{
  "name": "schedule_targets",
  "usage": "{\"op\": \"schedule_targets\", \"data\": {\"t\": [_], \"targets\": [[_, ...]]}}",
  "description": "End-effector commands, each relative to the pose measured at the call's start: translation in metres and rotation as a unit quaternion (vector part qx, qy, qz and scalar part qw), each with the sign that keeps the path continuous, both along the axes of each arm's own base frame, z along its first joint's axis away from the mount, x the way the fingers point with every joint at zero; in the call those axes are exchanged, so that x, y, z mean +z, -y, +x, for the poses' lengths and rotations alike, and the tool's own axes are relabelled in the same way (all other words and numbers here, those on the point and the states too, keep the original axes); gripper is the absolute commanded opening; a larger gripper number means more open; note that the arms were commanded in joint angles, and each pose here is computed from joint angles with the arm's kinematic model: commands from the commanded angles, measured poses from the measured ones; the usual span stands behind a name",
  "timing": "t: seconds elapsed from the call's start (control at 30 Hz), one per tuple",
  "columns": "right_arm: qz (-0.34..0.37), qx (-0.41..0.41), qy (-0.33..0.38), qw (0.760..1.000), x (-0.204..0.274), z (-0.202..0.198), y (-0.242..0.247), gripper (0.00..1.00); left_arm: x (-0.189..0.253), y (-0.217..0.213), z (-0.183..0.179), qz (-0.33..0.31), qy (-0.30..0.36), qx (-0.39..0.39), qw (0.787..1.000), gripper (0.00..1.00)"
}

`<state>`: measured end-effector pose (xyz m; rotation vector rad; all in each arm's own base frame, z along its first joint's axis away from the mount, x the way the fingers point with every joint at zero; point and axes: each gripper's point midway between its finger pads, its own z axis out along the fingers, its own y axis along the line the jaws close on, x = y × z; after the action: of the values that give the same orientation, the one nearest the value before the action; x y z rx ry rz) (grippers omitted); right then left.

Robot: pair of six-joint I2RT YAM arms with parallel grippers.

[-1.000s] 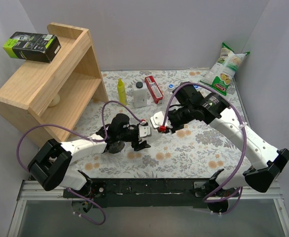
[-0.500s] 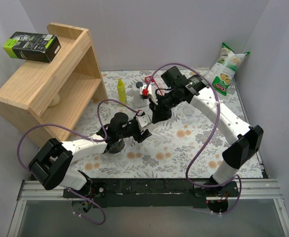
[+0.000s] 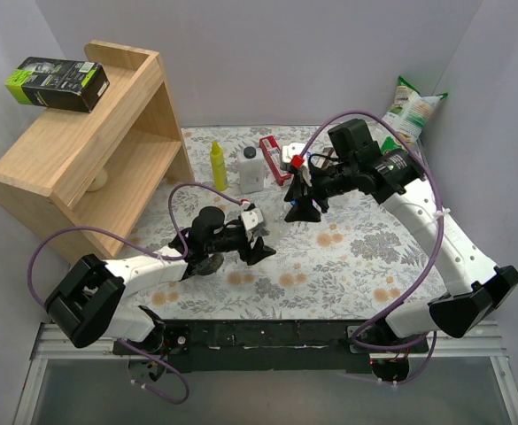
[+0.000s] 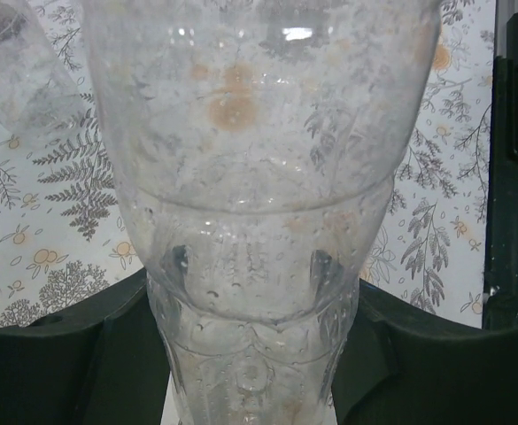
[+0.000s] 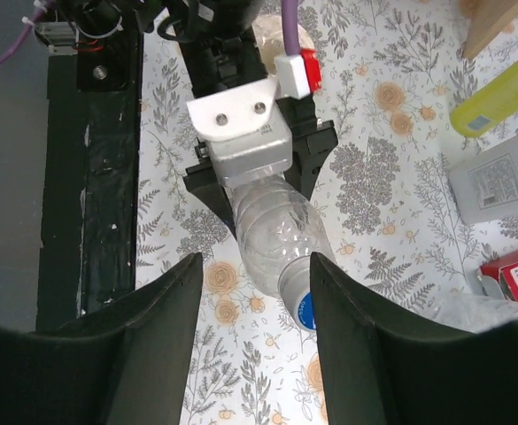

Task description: Screw on the bottle caps

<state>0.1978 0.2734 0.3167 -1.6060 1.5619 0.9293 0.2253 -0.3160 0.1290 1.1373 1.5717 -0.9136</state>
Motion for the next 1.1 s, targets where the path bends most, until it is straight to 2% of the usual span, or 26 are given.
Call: {"op": "schedule_targets", "data": {"t": [0.0, 0.37, 0.63, 0.77, 0.93, 1.03, 1.07], "targets": [[-0.002, -0.018, 0.0, 1.0, -0.008, 0.01, -0.003, 0.59, 0.028, 0.005, -0.006, -0.045, 0.011, -0.014, 0.999, 0.0], [0.003, -0.054, 0.026, 0.998, 0.0, 0.034, 0.004, 0.57, 0.025, 0.005, -0.01, -0.039, 0.009, -0.022, 0.999, 0.0], [-0.015, -0.06, 0.004, 0.998, -0.016, 0.034, 0.008, 0.55, 0.03, 0.005, -0.008, -0.046, 0.017, -0.019, 0.999, 0.0], [-0.01, -0.062, -0.014, 0.998, -0.018, 0.034, 0.005, 0.46, 0.03, 0.005, -0.007, -0.046, 0.019, -0.018, 0.999, 0.0], [-0.032, -0.077, -0.06, 0.995, -0.037, 0.033, 0.008, 0.44, 0.035, 0.005, -0.005, -0.051, 0.027, -0.014, 0.998, 0.0], [-0.025, -0.078, -0.093, 0.992, -0.039, 0.034, 0.01, 0.34, 0.034, 0.006, -0.004, -0.05, 0.029, -0.013, 0.998, 0.0], [-0.015, -0.075, -0.099, 0.992, -0.037, 0.034, 0.009, 0.26, 0.033, 0.006, -0.002, -0.049, 0.029, -0.01, 0.998, 0.0]]}}
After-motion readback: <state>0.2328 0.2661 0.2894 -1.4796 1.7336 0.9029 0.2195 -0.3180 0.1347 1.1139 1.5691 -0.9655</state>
